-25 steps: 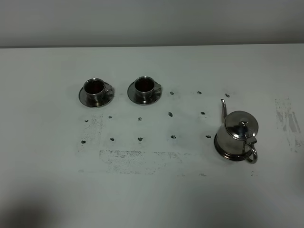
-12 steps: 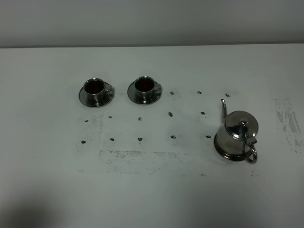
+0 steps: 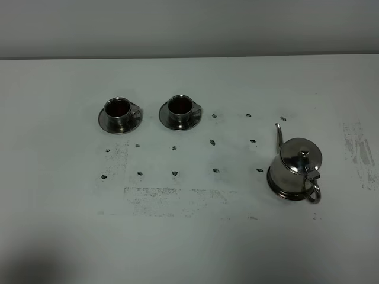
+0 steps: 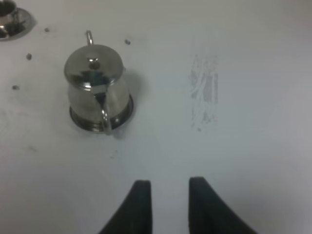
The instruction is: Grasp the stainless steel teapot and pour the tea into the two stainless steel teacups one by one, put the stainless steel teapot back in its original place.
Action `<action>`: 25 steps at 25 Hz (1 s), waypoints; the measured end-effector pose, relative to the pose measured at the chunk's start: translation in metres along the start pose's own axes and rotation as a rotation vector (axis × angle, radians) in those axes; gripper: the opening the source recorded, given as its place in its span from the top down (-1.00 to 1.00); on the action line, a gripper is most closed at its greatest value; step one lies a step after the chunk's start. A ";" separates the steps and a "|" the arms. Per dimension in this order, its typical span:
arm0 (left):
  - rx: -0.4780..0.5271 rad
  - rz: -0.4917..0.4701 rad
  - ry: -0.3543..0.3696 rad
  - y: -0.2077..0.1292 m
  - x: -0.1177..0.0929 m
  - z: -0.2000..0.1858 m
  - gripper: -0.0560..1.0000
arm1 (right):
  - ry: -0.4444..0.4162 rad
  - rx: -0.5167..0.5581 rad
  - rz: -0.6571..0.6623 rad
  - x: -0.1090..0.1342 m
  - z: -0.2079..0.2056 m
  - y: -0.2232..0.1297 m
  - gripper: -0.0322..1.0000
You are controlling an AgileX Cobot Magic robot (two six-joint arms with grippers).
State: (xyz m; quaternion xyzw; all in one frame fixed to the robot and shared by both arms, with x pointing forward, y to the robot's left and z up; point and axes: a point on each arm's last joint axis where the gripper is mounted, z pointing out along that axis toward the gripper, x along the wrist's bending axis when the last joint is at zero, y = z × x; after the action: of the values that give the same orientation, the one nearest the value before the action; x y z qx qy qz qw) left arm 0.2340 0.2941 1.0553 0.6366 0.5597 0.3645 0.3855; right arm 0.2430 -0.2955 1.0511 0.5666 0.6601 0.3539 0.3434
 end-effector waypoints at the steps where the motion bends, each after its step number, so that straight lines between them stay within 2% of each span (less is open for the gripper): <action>1: 0.000 0.000 0.000 0.000 0.000 0.000 -0.03 | -0.003 -0.003 0.002 0.000 -0.001 -0.002 0.54; 9: 0.000 0.000 0.000 0.000 0.000 0.000 -0.03 | -0.009 -0.055 0.010 0.000 -0.007 -0.006 0.54; 25: 0.000 0.001 0.000 0.000 0.000 0.000 -0.03 | -0.009 -0.056 0.014 0.000 -0.008 -0.006 0.54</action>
State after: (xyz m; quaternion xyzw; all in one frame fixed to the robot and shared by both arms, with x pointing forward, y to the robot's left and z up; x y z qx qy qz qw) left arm 0.2340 0.2941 1.0553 0.6368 0.5594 0.3647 0.3854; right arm 0.2332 -0.2963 1.0496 0.5631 0.6442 0.3722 0.3598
